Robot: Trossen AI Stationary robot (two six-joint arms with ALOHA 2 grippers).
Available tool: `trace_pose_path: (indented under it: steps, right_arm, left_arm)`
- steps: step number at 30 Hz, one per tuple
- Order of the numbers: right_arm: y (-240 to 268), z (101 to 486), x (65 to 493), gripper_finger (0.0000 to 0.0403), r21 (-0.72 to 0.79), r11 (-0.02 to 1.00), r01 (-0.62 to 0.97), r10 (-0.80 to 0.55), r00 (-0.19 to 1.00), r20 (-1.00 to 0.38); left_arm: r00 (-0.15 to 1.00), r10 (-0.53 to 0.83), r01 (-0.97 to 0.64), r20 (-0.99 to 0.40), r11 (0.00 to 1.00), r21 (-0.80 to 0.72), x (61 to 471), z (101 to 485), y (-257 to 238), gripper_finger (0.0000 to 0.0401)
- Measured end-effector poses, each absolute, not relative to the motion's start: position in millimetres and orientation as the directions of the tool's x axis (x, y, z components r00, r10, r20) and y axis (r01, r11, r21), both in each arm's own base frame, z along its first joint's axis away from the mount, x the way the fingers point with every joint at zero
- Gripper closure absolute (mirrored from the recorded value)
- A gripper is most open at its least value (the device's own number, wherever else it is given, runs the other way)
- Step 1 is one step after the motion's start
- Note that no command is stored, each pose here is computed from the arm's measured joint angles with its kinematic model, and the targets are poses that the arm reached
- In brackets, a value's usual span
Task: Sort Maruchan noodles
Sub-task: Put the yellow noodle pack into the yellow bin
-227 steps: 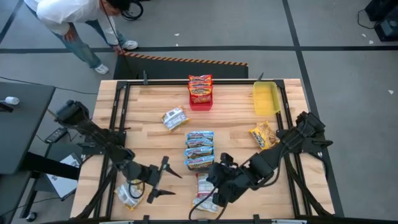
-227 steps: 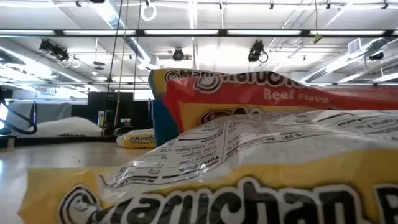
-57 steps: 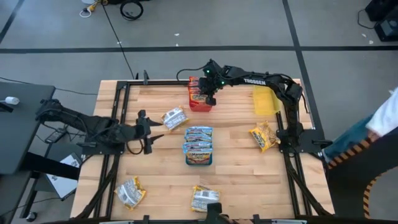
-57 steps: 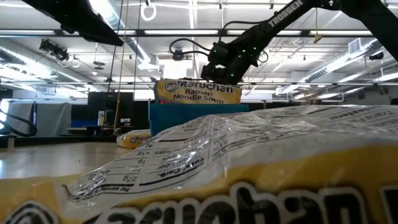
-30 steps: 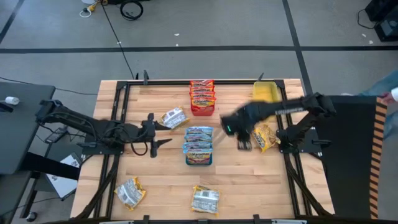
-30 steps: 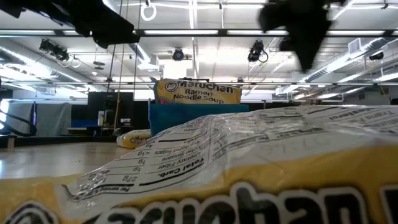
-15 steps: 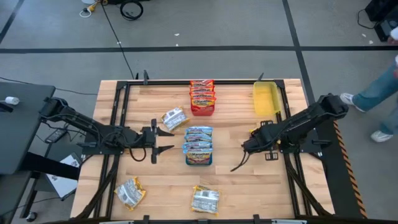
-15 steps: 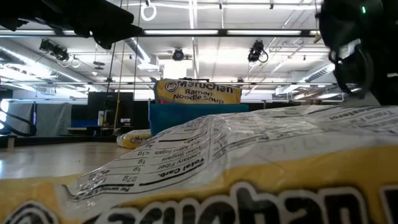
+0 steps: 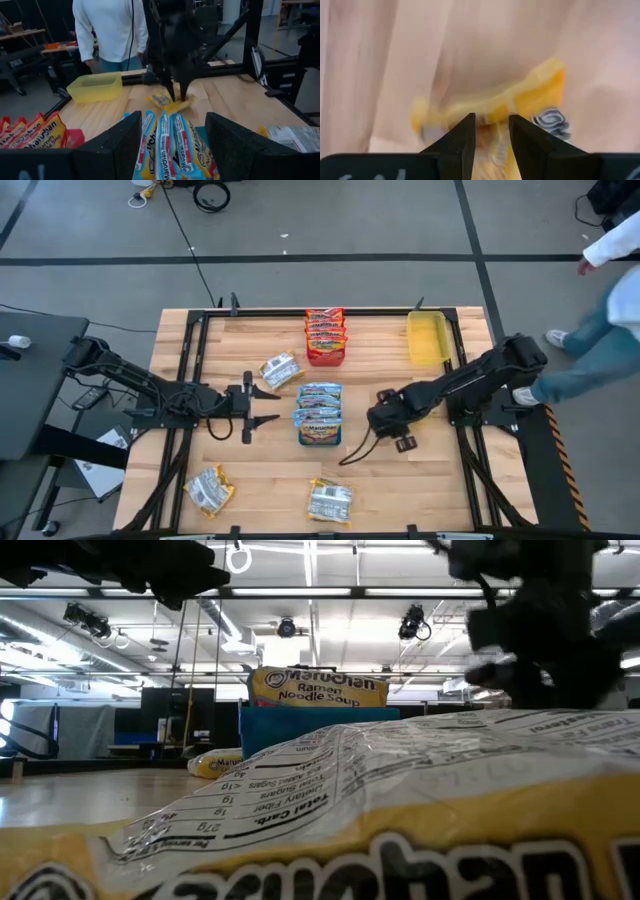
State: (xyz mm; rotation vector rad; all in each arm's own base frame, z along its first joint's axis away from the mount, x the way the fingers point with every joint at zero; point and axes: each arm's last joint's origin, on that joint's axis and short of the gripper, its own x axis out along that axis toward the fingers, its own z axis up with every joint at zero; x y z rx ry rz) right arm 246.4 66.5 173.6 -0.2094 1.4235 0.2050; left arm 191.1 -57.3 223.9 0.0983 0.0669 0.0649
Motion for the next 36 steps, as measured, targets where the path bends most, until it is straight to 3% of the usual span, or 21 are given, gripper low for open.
trace_pose_path:
  steps: [4, 7, 14, 20, 29, 36]
  right_arm:
    - [52.7, 197.3, 251.5, 0.0280, -0.123, 0.949, -0.291, -0.064, 0.203, -0.977]
    - [34.5, 210.9, 251.3, 0.0279, -0.153, 0.963, -0.224, -0.098, 0.239, -0.966]
    - [-25.5, 219.6, 248.9, 0.0251, 0.080, 0.996, 0.032, 0.067, 0.281, -0.957]
    - [-46.5, 199.0, 235.6, 0.0201, 0.306, 0.949, 0.072, 0.274, 0.285, -0.919]
    - [-44.6, 171.3, 228.2, 0.0169, 0.324, 0.945, 0.052, 0.292, 0.317, -0.902]
    - [-43.4, 147.8, 233.9, 0.0172, 0.368, 0.926, 0.090, 0.341, 0.224, -0.913]
  left_arm:
    - [0.995, 0.068, -0.061, -0.069, 0.993, 0.103, 191.0, 223.3, -57.2, 0.0180]
    - [0.995, 0.068, -0.060, -0.077, 0.993, 0.106, 191.0, 222.4, -57.2, 0.0180]
    - [0.994, 0.069, -0.059, -0.089, 0.992, 0.111, 190.9, 221.3, -57.2, 0.0180]
    - [0.993, 0.069, -0.058, -0.101, 0.992, 0.114, 190.7, 220.0, -57.1, 0.0180]
    - [0.988, 0.089, -0.072, -0.126, 0.989, 0.130, 190.4, 217.3, -56.5, 0.0180]
    - [0.987, 0.101, -0.084, -0.125, 0.988, 0.132, 190.4, 217.4, -56.1, 0.0180]
